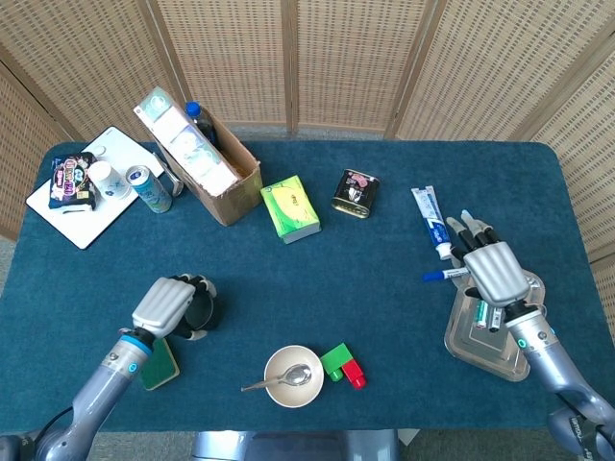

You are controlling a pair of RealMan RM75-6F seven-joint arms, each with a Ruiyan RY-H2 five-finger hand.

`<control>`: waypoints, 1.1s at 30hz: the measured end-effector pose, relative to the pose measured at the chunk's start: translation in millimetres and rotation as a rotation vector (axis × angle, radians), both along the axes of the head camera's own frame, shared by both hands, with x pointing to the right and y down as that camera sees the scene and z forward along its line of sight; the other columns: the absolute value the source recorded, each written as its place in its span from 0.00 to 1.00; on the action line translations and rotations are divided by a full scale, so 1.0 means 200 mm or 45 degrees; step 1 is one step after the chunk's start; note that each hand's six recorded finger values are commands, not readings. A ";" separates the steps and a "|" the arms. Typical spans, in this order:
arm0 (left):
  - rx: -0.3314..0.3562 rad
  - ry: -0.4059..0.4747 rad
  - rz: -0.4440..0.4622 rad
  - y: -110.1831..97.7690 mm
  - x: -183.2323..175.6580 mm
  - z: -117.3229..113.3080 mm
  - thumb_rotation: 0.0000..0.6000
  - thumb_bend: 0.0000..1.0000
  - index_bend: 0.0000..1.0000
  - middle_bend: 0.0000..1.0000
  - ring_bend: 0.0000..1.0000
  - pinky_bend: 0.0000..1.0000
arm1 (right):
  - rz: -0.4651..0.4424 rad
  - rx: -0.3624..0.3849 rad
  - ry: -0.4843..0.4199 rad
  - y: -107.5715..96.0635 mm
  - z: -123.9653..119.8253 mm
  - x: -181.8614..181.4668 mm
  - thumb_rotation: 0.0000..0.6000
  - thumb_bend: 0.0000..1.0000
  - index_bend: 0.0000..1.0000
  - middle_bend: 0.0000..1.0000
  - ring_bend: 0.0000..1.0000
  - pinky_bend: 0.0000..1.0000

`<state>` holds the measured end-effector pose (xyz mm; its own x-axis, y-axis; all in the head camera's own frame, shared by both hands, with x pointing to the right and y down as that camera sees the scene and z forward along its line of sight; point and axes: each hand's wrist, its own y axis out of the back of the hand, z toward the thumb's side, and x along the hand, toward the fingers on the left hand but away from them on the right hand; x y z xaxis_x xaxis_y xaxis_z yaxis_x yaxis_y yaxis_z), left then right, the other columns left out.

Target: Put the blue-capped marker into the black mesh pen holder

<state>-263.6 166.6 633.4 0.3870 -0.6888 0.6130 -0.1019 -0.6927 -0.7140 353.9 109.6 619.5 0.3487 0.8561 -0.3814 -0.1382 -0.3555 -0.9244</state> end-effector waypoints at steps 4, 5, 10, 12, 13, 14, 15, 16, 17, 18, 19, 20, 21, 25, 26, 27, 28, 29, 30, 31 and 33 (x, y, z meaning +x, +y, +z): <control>0.021 0.119 0.028 -0.08 0.19 -0.01 1.00 0.13 0.38 0.47 0.44 0.63 | 0.022 -0.003 0.002 -0.02 0.00 0.02 1.00 0.47 0.63 0.06 0.00 0.20; 0.024 0.145 0.034 -0.09 0.24 -0.02 1.00 0.13 0.38 0.47 0.44 0.63 | 0.025 -0.003 0.003 -0.02 0.00 0.03 1.00 0.47 0.63 0.06 0.00 0.20; 0.017 0.258 0.046 -0.18 0.46 -0.01 1.00 0.12 0.38 0.47 0.44 0.62 | 0.038 -0.001 0.009 -0.02 -0.01 0.05 1.00 0.47 0.62 0.06 0.00 0.20; 0.006 0.271 0.052 -0.20 0.53 0.00 1.00 0.13 0.38 0.47 0.44 0.62 | 0.044 -0.002 0.015 -0.02 -0.01 0.06 1.00 0.47 0.62 0.06 0.00 0.20; 0.001 0.269 0.062 -0.21 0.58 0.01 1.00 0.13 0.38 0.47 0.44 0.62 | 0.046 -0.002 0.017 -0.02 -0.01 0.07 1.00 0.47 0.63 0.06 0.00 0.20; -0.003 0.265 0.068 -0.22 0.61 0.02 1.00 0.12 0.38 0.47 0.44 0.62 | 0.047 -0.002 0.018 -0.02 -0.01 0.07 1.00 0.47 0.63 0.06 0.00 0.20; -0.008 0.258 0.072 -0.22 0.63 0.03 1.00 0.12 0.38 0.47 0.44 0.62 | 0.049 -0.001 0.019 -0.02 -0.01 0.08 1.00 0.47 0.63 0.06 0.00 0.20; -0.014 0.250 0.076 -0.23 0.66 0.04 1.00 0.12 0.38 0.47 0.43 0.62 | 0.050 0.000 0.019 -0.02 -0.02 0.08 1.00 0.47 0.63 0.06 0.00 0.20; -0.025 0.239 0.078 -0.23 0.70 0.06 1.00 0.12 0.38 0.47 0.43 0.62 | 0.051 0.003 0.019 -0.02 -0.02 0.08 1.00 0.47 0.63 0.06 0.00 0.20; -0.034 0.229 0.079 -0.24 0.72 0.07 1.00 0.12 0.38 0.47 0.43 0.62 | 0.054 0.005 0.017 -0.02 -0.02 0.09 1.00 0.47 0.63 0.06 0.00 0.20; -0.046 0.216 0.081 -0.24 0.75 0.09 1.00 0.12 0.38 0.46 0.43 0.62 | 0.057 0.006 0.014 -0.02 -0.03 0.09 1.00 0.47 0.63 0.06 0.00 0.20; -0.055 0.205 0.081 -0.23 0.77 0.10 1.00 0.12 0.38 0.46 0.42 0.61 | 0.058 0.007 0.013 -0.02 -0.03 0.09 1.00 0.47 0.63 0.06 0.00 0.20; -0.062 0.193 0.083 -0.23 0.79 0.11 1.00 0.12 0.37 0.46 0.41 0.61 | 0.059 0.011 0.013 -0.02 -0.04 0.10 1.00 0.47 0.63 0.06 0.00 0.20; -0.075 0.149 0.083 -0.22 0.84 0.16 1.00 0.12 0.35 0.41 0.33 0.57 | 0.058 0.020 0.018 -0.02 -0.06 0.11 1.00 0.48 0.63 0.06 0.00 0.20; -0.076 0.146 0.085 -0.22 0.84 0.17 1.00 0.12 0.33 0.36 0.28 0.54 | 0.059 0.021 0.018 -0.02 -0.06 0.11 1.00 0.49 0.63 0.06 0.00 0.20; -0.077 0.144 0.087 -0.22 0.84 0.17 1.00 0.11 0.30 0.29 0.21 0.50 | 0.061 0.021 0.017 -0.03 -0.06 0.11 1.00 0.49 0.63 0.06 0.00 0.20; -0.082 0.142 0.087 -0.21 0.84 0.17 1.00 0.11 0.28 0.24 0.16 0.47 | 0.061 0.022 0.017 -0.03 -0.07 0.11 1.00 0.49 0.63 0.06 0.00 0.20; -0.091 0.144 0.084 -0.21 0.84 0.17 1.00 0.10 0.23 0.15 0.09 0.42 | 0.062 0.022 0.015 -0.03 -0.07 0.11 1.00 0.49 0.63 0.06 0.00 0.20; -0.103 0.147 0.082 -0.20 0.83 0.17 1.00 0.10 0.19 0.07 0.04 0.36 | 0.063 0.022 0.012 -0.03 -0.07 0.11 1.00 0.49 0.63 0.06 0.00 0.20; -0.123 0.152 0.080 -0.20 0.83 0.16 1.00 0.10 0.15 0.04 0.02 0.33 | 0.064 0.021 0.011 -0.03 -0.07 0.11 1.00 0.49 0.63 0.06 0.00 0.20; -0.146 0.159 0.081 -0.19 0.82 0.15 1.00 0.09 0.09 0.00 0.00 0.26 | 0.064 0.019 0.008 -0.03 -0.07 0.11 1.00 0.49 0.63 0.06 0.00 0.20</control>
<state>-98.7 128.3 662.8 0.5058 -0.5887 0.6306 -0.1384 -0.7769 -0.6143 375.3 104.2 605.7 0.3024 0.8782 -0.3705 -0.1264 -0.3483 -0.9288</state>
